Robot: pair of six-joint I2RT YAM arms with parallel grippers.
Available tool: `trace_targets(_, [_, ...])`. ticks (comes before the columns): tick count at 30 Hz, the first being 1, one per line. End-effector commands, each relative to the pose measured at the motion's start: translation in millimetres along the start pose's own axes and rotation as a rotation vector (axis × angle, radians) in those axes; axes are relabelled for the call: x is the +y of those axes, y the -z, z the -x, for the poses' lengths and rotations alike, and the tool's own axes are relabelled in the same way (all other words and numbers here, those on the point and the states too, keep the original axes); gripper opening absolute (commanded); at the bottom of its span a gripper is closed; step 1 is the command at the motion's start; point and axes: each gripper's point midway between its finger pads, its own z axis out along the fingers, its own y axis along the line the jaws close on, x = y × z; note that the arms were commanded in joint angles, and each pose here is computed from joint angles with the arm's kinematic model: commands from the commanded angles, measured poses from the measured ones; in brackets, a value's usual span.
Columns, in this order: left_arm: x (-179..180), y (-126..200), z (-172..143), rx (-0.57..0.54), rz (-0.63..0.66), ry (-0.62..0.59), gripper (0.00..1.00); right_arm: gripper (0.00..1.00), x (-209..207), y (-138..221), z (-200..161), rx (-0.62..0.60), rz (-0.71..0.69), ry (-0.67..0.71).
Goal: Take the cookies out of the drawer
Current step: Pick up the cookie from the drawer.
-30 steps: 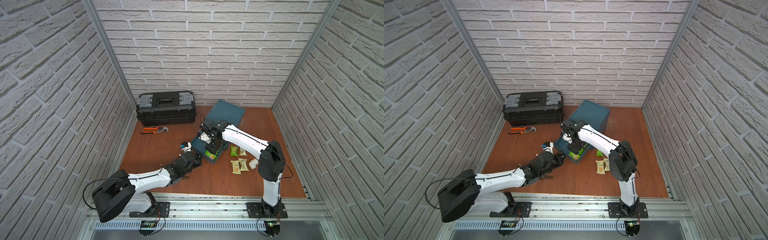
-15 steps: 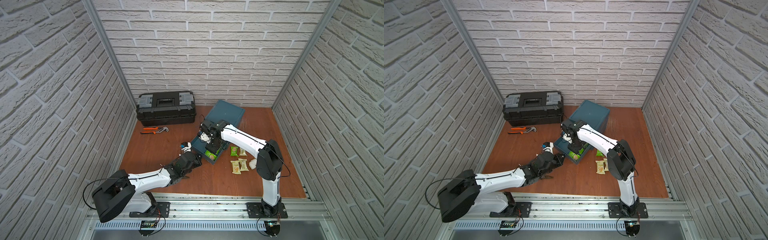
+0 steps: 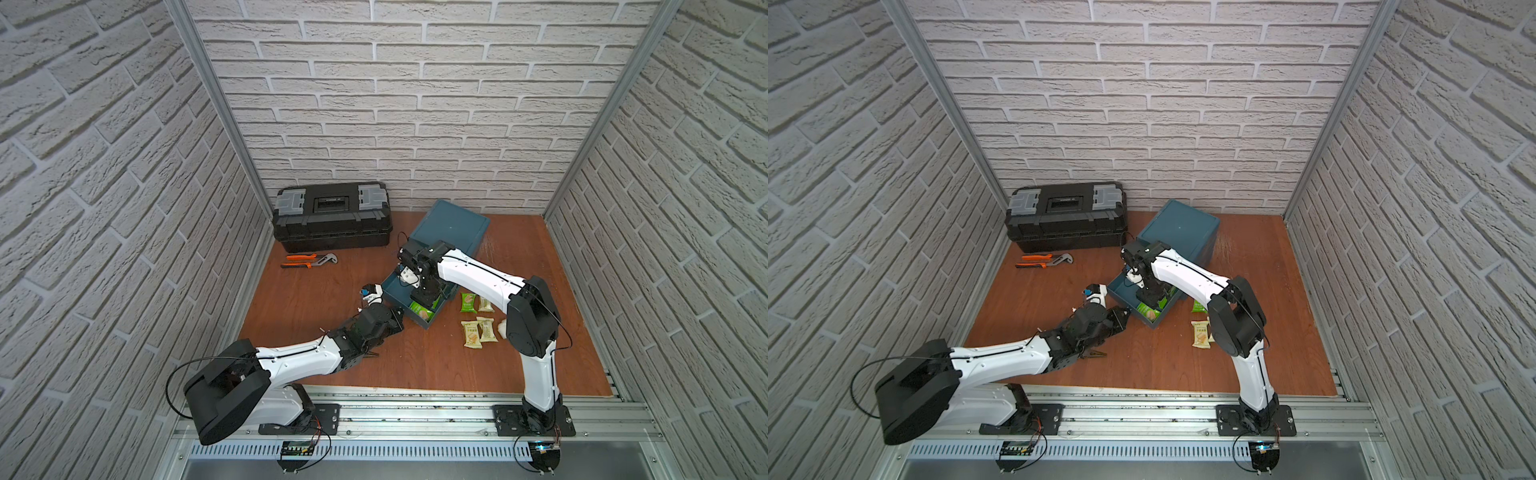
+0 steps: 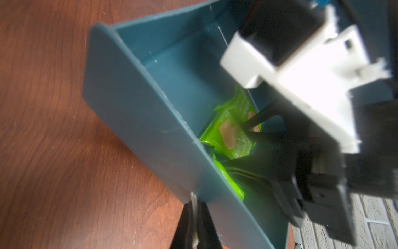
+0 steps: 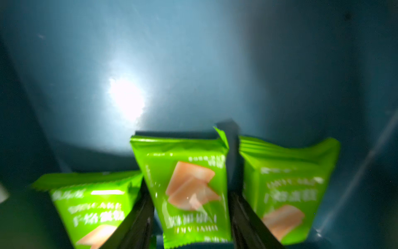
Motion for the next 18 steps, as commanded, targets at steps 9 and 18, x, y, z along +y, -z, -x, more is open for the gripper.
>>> trace_targets(9, [-1, 1, 9, -0.035, -0.01, 0.01, 0.0, 0.55, -3, -5, 7, -0.002, -0.006, 0.001])
trace_targets(18, [-5, -1, 11, -0.039, -0.022, 0.014, 0.0, 0.47, -4, 16, 9, -0.058, -0.006, -0.005])
